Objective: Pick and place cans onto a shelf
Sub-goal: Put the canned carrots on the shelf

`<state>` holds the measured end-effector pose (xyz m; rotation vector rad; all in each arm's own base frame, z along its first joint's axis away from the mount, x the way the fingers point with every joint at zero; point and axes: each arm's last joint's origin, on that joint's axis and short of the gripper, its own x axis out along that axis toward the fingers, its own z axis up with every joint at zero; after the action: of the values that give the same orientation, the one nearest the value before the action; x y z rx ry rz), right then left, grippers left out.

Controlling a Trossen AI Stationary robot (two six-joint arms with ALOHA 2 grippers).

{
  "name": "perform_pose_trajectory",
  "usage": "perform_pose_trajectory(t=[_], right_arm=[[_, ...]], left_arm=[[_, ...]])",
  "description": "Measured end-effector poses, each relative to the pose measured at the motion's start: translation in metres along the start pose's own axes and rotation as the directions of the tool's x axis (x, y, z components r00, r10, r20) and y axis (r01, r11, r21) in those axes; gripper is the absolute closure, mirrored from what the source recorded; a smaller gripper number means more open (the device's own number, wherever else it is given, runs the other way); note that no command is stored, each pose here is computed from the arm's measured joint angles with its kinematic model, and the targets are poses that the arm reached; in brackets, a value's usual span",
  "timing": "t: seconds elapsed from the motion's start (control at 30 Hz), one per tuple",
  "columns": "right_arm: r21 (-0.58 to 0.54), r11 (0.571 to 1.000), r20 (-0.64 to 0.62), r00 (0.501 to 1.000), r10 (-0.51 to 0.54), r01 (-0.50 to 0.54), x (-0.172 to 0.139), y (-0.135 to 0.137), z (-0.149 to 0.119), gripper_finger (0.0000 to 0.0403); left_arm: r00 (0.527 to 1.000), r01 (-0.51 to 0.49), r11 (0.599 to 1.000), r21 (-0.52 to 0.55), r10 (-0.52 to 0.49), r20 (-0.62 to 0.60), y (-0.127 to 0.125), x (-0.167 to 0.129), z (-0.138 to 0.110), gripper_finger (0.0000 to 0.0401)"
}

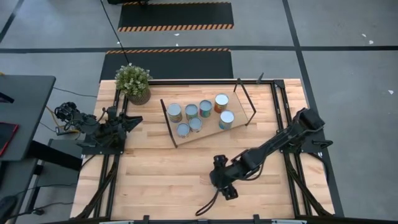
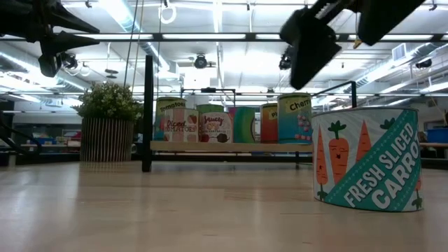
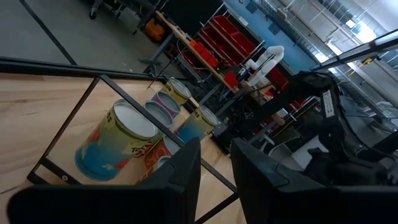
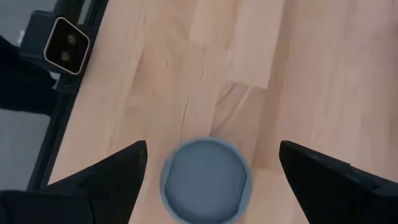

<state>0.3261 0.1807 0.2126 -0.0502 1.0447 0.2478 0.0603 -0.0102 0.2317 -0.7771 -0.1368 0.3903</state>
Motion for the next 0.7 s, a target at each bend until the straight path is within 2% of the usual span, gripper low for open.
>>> perform_pose_trajectory(t=[0.17,0.37,0.57,0.7], right_arm=[[-0.035,0.999,-0.043,0.999,-0.004,0.003,0.011,0.005,0.014,0.0030],[0.007,0.999,-0.127,0.991,0.044,-0.043,0.023,0.007,0.013,0.0013],[0.024,0.999,-0.131,0.991,-0.023,0.026,0.023,0.004,0.012,0.0007],[0.027,0.999,-0.124,0.992,-0.020,0.023,0.024,0.004,0.011,0.0005]], left_arm=[[1.000,0.000,1.000,-0.001,0.000,0.001,0.000,0.000,0.000,0.0305],[1.000,0.000,1.000,0.000,0.000,0.000,0.000,0.000,0.000,0.0305],[1.000,0.000,1.000,0.000,0.000,0.000,0.000,0.000,0.000,0.0305],[1.000,0.000,1.000,0.000,0.000,0.000,0.000,0.000,0.000,0.0305]])
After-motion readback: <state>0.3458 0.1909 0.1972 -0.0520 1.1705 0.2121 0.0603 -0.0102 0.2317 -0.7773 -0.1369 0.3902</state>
